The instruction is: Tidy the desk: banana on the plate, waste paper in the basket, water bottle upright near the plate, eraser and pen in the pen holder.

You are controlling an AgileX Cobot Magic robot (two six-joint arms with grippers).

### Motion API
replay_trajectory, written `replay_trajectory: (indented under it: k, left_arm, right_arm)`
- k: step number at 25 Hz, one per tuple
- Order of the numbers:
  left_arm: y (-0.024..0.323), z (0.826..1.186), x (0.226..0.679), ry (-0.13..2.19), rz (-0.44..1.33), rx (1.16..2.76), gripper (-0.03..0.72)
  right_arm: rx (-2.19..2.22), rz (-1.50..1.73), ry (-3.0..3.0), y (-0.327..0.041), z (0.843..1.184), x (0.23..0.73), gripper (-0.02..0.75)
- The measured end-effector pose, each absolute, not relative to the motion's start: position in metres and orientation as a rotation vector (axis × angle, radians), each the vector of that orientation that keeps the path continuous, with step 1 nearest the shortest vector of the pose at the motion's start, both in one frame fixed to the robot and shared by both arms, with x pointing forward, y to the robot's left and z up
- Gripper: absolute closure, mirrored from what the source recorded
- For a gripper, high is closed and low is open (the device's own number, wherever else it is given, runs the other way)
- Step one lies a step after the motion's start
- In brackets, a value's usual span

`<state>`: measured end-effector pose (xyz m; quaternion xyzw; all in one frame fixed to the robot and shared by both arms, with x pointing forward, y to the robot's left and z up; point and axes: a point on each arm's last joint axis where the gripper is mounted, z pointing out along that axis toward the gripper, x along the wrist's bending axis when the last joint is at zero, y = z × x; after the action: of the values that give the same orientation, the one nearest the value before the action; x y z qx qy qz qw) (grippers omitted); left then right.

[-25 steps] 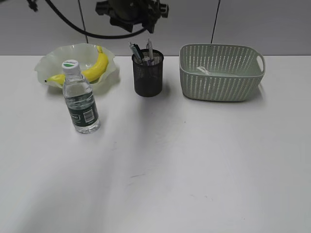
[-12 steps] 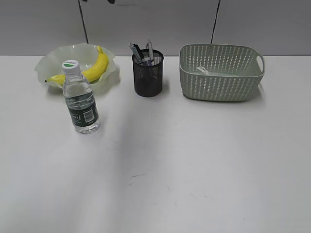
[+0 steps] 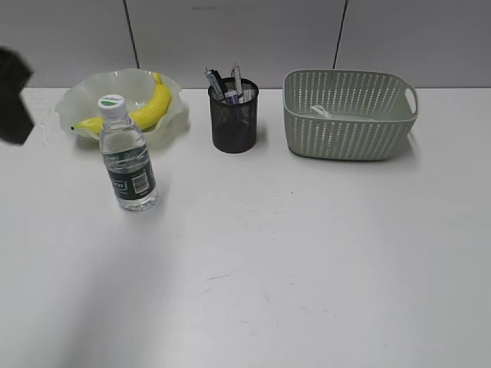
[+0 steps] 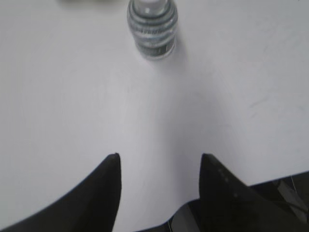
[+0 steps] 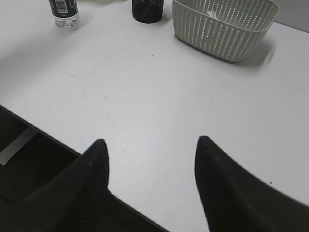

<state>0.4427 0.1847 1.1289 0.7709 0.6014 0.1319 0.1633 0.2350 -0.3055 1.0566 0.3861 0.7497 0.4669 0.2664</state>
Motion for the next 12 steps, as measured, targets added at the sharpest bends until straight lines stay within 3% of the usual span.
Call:
replay_trajectory:
  k: [6,12]
  left_arm:
    - [0.240,1.113,0.356,1.639,0.402,2.129,0.301]
    - [0.281,1.091,0.279,1.402,0.422,1.988,0.321]
  right_arm:
    - [1.042,1.261,2.024,-0.305,1.057,0.235,0.284]
    - [1.042,1.261,2.024,-0.305,1.057,0.235,0.284]
